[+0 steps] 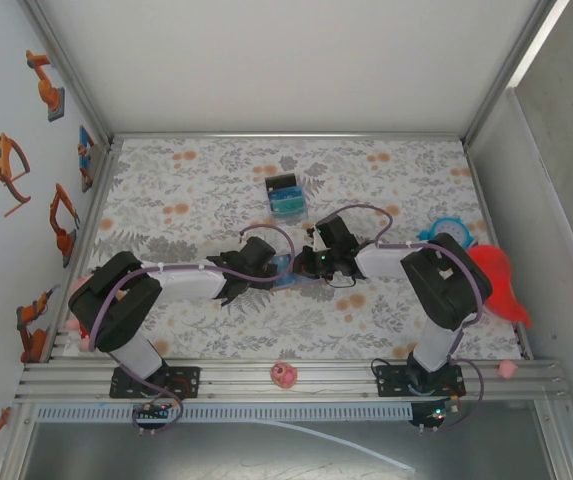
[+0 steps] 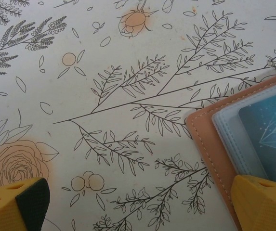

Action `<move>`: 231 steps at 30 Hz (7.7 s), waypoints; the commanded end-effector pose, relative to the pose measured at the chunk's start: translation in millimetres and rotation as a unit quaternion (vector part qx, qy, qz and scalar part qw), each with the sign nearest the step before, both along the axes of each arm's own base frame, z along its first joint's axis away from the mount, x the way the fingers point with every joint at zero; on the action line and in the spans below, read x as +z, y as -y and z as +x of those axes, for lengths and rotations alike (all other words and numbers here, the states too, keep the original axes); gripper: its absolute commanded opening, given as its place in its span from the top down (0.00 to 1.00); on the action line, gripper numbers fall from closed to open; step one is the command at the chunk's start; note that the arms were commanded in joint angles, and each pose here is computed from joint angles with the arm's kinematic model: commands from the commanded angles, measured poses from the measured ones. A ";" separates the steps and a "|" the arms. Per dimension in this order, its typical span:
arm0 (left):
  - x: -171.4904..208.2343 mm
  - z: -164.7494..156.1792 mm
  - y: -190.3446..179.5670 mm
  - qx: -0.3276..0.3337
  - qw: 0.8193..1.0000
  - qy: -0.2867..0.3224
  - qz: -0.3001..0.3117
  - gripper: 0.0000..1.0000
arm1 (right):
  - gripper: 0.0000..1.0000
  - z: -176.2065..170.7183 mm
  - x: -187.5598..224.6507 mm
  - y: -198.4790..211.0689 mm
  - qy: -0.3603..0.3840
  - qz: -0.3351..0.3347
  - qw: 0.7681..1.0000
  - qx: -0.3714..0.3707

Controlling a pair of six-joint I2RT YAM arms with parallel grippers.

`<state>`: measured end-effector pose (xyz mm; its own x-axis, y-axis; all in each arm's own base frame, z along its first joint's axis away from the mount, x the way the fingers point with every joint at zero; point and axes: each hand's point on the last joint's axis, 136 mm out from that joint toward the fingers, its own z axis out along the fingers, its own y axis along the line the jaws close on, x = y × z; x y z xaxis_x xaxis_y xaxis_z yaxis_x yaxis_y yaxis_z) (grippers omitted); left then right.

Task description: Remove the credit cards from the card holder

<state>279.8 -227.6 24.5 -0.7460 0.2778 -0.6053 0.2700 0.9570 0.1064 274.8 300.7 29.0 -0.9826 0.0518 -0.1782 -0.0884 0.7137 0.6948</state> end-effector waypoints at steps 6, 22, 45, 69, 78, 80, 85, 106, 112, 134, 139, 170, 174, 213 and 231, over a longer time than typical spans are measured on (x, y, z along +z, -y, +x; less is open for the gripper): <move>-9.8 -7.3 -10.8 0.004 1.000 -0.015 0.026 0.03 | 1.00 0.0 -3.9 21.5 0.007 -0.046 0.999 -0.006; 17.4 7.3 -2.8 -0.007 0.999 0.025 0.023 0.03 | 1.00 11.8 2.3 26.3 0.024 -0.083 0.996 0.003; 17.0 16.3 34.1 -0.064 0.998 0.007 0.004 0.03 | 1.00 9.3 6.4 25.0 0.022 -0.074 0.997 0.005; -6.9 12.1 27.6 -0.071 0.996 -0.022 0.046 0.03 | 0.97 14.2 29.8 17.3 0.037 -0.006 0.999 0.004; -9.5 9.7 28.3 -0.069 0.996 -0.027 0.039 0.03 | 0.91 14.6 35.5 3.8 0.043 0.041 0.998 0.017; -9.5 9.0 29.2 -0.070 0.996 -0.028 0.038 0.03 | 0.90 14.9 34.2 1.1 0.041 0.050 0.998 0.018; -9.5 8.2 29.7 -0.070 0.996 -0.030 0.037 0.03 | 0.89 18.4 28.9 -4.6 0.038 0.066 0.997 0.016; -3.8 9.9 26.2 -0.073 0.996 -0.017 0.042 0.03 | 0.99 24.2 29.7 32.3 0.062 0.008 0.998 -0.017; 6.6 13.3 31.8 -0.085 0.996 -0.009 0.037 0.03 | 1.00 21.7 42.7 49.8 0.088 -0.032 0.995 -0.024; 148.6 37.7 29.2 -0.059 0.982 0.128 -0.123 0.03 | 1.00 15.5 136.1 79.3 0.272 -0.062 0.960 -0.008; 175.6 39.4 21.8 -0.087 0.965 0.164 -0.184 0.03 | 1.00 7.5 163.4 73.9 0.321 -0.057 0.945 0.029; 184.4 -63.6 88.1 -0.562 0.786 0.036 -0.256 0.43 | 1.00 -71.7 200.3 7.8 0.372 0.006 0.863 0.343; 180.3 -73.0 91.7 -0.580 0.772 0.015 -0.259 0.70 | 1.00 -67.0 198.3 4.3 0.373 0.002 0.861 0.347; 267.3 -79.4 69.0 -0.436 0.772 0.159 -0.434 1.00 | 0.48 -60.1 271.2 1.8 0.487 0.232 0.818 0.201; 273.4 -88.0 66.6 -0.483 0.784 0.140 -0.364 0.33 | 1.00 -66.4 257.6 14.2 0.492 0.171 0.826 0.217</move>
